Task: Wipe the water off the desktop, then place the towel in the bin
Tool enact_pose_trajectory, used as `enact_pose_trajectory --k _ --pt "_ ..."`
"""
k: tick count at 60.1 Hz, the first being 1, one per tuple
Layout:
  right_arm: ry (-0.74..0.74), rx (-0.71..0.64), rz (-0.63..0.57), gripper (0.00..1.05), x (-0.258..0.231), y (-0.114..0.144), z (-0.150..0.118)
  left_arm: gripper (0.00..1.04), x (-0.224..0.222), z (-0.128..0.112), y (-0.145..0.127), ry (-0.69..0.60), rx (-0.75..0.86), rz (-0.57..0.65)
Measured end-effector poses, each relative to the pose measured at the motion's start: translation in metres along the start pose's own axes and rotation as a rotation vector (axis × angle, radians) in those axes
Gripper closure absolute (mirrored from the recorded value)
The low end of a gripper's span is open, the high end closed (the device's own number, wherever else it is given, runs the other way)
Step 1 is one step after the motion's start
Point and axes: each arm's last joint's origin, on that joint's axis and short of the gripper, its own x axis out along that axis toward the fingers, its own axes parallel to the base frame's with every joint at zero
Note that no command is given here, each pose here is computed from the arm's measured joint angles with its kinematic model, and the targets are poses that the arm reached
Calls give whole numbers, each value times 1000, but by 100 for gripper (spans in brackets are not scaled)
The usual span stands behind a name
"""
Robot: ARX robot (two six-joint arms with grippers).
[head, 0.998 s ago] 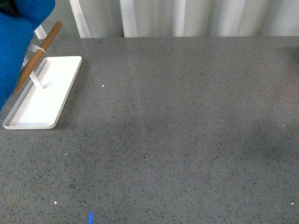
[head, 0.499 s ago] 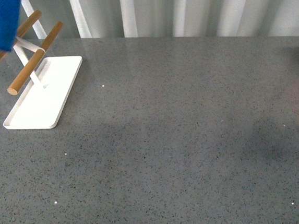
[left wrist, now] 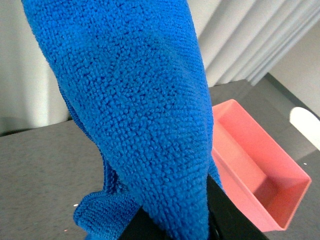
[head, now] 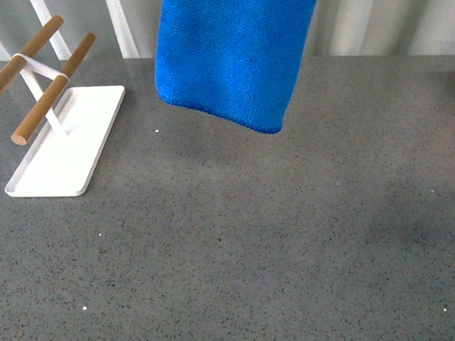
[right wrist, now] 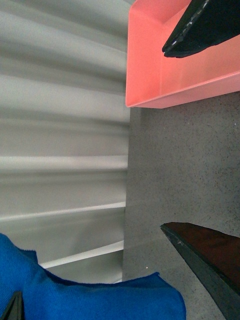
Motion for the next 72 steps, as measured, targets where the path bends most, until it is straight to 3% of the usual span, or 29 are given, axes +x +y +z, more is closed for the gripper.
enact_pose_trajectory --k 22,27,33,42,51,59,72 --pt "2 -2 7 7 0 0 0 99 17 -45 -7 -12 -96 -63" --pt "157 -23 181 7 2 -2 -1 99 20 -49 -4 -14 -114 -58" --pt "186 10 300 7 12 -10 9 99 22 -51 -4 -11 -125 -55" --pt "96 -38 348 7 40 -21 39 99 23 -52 -5 -8 -133 -55" --pt "93 -44 385 7 84 -25 48 99 23 -52 -6 -8 -146 -59" --pt "169 -6 466 7 121 -13 36 99 24 -52 -9 -7 -166 -65" --pt "240 28 605 7 153 27 22 99 25 -51 -12 -7 -195 -74"
